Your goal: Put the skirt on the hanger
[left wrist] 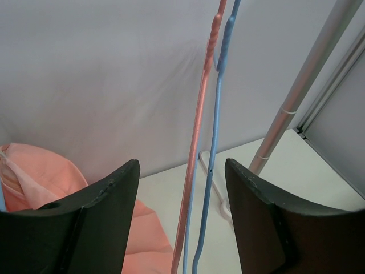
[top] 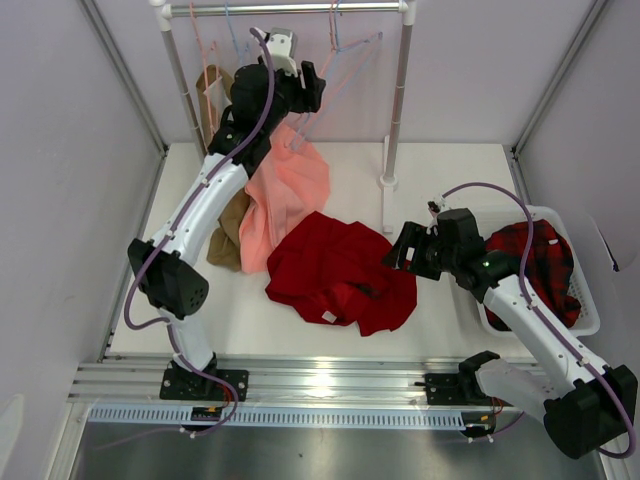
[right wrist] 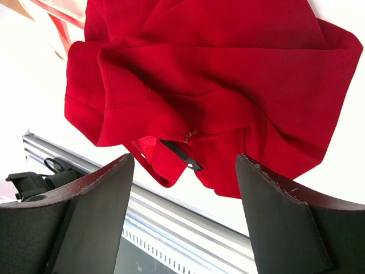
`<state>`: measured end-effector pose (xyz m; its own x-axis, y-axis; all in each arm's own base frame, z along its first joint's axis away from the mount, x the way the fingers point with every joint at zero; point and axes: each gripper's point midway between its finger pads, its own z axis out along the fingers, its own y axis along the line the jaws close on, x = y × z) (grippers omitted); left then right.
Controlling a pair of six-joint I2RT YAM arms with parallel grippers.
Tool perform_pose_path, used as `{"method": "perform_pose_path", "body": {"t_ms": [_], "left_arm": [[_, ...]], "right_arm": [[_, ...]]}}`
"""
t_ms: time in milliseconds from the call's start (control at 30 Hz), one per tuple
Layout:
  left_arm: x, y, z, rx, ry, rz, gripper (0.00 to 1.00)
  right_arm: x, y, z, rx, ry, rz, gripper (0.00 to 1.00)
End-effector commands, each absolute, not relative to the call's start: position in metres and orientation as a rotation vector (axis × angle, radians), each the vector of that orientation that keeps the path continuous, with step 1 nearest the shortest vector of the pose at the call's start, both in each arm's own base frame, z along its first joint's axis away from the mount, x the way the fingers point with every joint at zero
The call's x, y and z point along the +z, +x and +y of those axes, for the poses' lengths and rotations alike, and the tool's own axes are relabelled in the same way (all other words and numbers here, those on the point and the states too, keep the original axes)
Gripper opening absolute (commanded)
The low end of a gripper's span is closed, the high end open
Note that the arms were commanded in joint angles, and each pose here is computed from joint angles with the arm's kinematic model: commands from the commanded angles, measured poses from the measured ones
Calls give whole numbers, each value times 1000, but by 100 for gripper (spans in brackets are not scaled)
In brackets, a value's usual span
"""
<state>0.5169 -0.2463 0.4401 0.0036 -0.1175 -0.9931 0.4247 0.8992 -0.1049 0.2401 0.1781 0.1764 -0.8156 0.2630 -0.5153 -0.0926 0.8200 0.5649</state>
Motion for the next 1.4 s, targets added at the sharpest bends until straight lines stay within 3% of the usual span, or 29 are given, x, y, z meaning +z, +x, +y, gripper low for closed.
{"method": "perform_pose_path", "body": {"t_ms": [0,833,1200,1367], "left_arm": [[476,511,-237,-449,226,1435,67],[454,537,-234,-440,159,1495,62],[461,531,-236,-492,172,1473,49],[468,524,-239,-517,190,1460,34]], "right_arm": [[190,242,179,800,95,2364,78],[183,238,174,787,101,2383,78],[181,239,172,787,104,2383,78],[181,239,172,785,106,2384,78]]}}
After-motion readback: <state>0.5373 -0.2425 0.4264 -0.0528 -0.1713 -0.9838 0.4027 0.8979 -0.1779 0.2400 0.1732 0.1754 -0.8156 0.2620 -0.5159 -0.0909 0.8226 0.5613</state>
